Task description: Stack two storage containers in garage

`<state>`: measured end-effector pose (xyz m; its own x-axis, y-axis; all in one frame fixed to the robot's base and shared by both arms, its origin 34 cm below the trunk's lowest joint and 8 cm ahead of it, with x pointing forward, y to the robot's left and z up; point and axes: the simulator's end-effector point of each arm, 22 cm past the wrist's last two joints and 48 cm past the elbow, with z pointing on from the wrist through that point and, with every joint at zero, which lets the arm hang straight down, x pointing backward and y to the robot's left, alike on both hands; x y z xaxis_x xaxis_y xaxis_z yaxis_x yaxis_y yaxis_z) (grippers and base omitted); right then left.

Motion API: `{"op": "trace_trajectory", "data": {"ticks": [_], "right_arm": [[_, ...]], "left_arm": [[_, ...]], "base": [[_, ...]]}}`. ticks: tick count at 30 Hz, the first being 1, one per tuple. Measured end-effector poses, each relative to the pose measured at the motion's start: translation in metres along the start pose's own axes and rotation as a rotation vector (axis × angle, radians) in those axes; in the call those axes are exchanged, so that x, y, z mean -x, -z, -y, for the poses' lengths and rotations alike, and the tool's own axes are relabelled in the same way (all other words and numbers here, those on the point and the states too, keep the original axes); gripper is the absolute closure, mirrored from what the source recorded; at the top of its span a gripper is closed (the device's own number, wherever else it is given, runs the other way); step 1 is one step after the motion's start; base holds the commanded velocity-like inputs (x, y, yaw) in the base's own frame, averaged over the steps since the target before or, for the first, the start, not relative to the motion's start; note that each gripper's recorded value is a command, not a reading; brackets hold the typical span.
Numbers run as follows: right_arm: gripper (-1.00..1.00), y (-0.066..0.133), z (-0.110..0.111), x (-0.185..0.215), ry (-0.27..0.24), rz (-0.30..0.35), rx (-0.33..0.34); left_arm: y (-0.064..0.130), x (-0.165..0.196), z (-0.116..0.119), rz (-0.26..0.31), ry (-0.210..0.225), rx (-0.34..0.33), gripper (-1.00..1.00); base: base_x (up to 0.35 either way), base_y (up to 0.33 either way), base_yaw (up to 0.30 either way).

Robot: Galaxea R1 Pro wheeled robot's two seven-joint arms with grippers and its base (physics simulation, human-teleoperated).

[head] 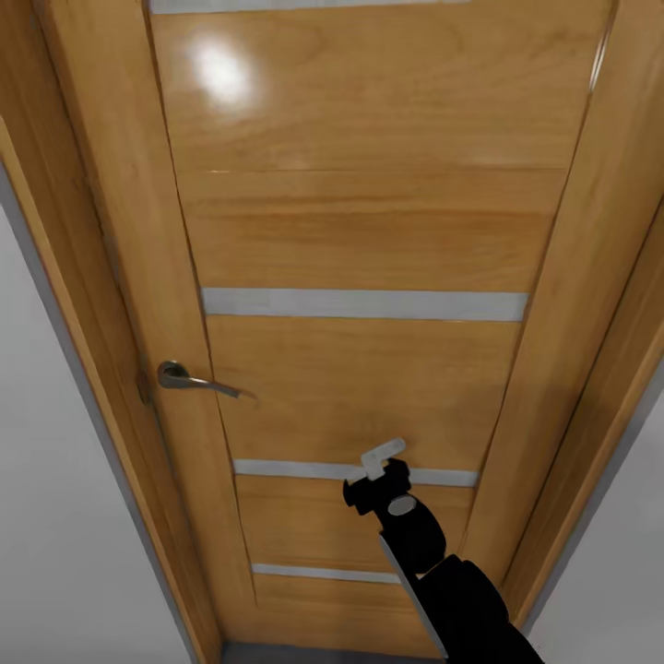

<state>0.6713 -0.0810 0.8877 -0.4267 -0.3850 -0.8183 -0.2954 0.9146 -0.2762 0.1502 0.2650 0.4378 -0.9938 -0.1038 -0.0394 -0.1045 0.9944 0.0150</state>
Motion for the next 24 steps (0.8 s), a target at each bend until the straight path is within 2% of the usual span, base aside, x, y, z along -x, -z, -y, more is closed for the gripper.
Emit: {"op": "trace_trajectory", "data": {"ticks": [10,17,21,23,24], "right_arm": [[-1.00,-0.029,0.003,-0.006,0.036,-0.035,-0.016],[-1.00,-0.024,-0.002,0.011,0.029,0.002,-0.007],[-1.00,-0.018,-0.029,0.030,0.003,0.025,0.032],[-1.00,-0.017,-0.029,0.034,0.028,0.030,0.014],[-1.00,-0.018,-0.023,0.034,0.060,0.032,-0.015]], "left_arm": [[0.000,0.000,0.000,0.000,0.000,0.000,-1.00],[0.000,0.000,0.000,0.000,0.000,0.000,-1.00],[0.000,0.000,0.000,0.000,0.000,0.000,-1.00],[0.000,0.000,0.000,0.000,0.000,0.000,-1.00],[0.000,0.000,0.000,0.000,0.001,0.000,-1.00]], "base": [[0.000,0.000,0.000],[0.000,0.000,0.000],[0.000,0.000,0.000],[0.000,0.000,0.000],[0.000,0.000,0.000]]}}
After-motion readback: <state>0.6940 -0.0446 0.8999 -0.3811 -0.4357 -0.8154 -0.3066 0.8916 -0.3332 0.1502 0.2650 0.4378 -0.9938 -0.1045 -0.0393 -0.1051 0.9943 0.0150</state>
